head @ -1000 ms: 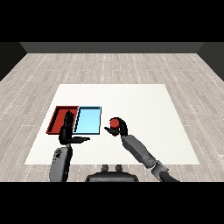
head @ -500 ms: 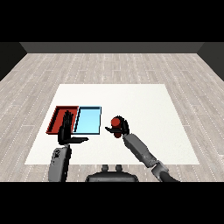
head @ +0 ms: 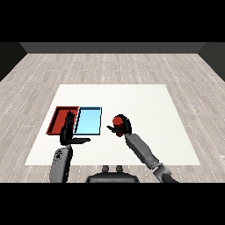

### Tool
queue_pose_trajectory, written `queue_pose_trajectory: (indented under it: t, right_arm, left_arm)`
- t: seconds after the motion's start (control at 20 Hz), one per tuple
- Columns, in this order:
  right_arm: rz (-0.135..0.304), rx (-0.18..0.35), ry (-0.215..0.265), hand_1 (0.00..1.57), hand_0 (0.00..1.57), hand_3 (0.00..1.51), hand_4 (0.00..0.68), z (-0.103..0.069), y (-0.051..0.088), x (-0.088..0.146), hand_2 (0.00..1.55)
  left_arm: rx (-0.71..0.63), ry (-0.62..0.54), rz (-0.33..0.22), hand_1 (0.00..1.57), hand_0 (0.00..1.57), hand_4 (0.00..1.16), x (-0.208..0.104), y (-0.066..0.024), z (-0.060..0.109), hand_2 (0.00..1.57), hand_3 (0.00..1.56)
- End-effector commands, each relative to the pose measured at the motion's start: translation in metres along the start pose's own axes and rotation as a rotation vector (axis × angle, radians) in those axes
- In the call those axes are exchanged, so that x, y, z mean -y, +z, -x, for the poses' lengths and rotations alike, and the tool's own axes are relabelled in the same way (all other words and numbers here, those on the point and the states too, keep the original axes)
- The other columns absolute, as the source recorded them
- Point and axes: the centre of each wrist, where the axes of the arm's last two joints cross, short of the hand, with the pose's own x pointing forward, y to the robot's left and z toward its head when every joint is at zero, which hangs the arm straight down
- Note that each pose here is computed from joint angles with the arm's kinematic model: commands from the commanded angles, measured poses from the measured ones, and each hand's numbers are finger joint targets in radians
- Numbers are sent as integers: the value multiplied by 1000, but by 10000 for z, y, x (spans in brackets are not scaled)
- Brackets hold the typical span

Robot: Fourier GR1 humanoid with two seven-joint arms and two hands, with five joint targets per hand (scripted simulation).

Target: Pick the red can and put it in the red box

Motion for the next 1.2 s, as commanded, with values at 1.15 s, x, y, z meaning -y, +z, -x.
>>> queue_pose_trajectory:
  t: [1.15]
  right_arm:
    - [26,366,5,1569,1569,1399,624,-1413,130,114,1457]
  left_arm:
    - [-72,121,269,0,0,0,907,-265,-223,0,0]
